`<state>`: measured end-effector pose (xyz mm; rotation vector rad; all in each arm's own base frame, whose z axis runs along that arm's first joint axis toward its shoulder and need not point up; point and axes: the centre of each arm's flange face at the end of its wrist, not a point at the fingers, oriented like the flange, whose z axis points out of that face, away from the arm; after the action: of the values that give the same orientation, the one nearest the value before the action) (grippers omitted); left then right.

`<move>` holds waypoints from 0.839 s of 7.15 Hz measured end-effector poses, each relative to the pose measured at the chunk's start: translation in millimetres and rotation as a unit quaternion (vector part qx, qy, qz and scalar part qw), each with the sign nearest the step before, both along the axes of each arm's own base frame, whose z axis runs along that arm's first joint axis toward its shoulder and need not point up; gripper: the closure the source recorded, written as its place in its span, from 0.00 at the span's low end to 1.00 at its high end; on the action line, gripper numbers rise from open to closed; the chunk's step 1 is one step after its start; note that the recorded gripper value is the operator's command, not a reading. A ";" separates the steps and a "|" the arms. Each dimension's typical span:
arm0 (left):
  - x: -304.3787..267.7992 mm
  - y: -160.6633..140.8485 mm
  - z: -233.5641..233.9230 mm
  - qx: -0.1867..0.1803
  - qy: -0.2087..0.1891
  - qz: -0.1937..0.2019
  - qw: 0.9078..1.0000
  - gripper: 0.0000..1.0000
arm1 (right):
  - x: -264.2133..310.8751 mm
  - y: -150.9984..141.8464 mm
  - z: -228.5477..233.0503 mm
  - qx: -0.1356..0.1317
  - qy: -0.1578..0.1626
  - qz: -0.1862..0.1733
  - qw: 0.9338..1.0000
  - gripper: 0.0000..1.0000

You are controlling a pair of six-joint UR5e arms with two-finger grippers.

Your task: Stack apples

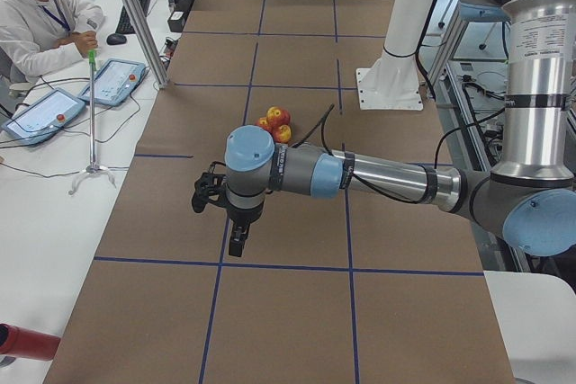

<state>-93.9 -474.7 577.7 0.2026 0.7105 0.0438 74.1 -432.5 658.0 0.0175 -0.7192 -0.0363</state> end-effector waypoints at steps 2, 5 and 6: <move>7.3 -0.2 0.3 -0.002 0.037 0.010 0.999 0.00 | 0.0 0.0 0.0 0.000 0.000 0.000 1.000 0.00; 17.5 -6.7 6.7 -0.013 0.091 0.022 0.996 0.00 | 0.0 0.0 0.0 0.000 0.000 0.000 1.000 0.00; 17.9 -10.6 4.5 -0.012 0.093 0.023 0.995 0.00 | 0.0 0.0 0.0 0.000 0.000 0.000 1.000 0.00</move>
<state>-76.0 -485.2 582.2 0.1697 0.9000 0.0604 74.1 -432.5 658.0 0.0175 -0.7192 -0.0363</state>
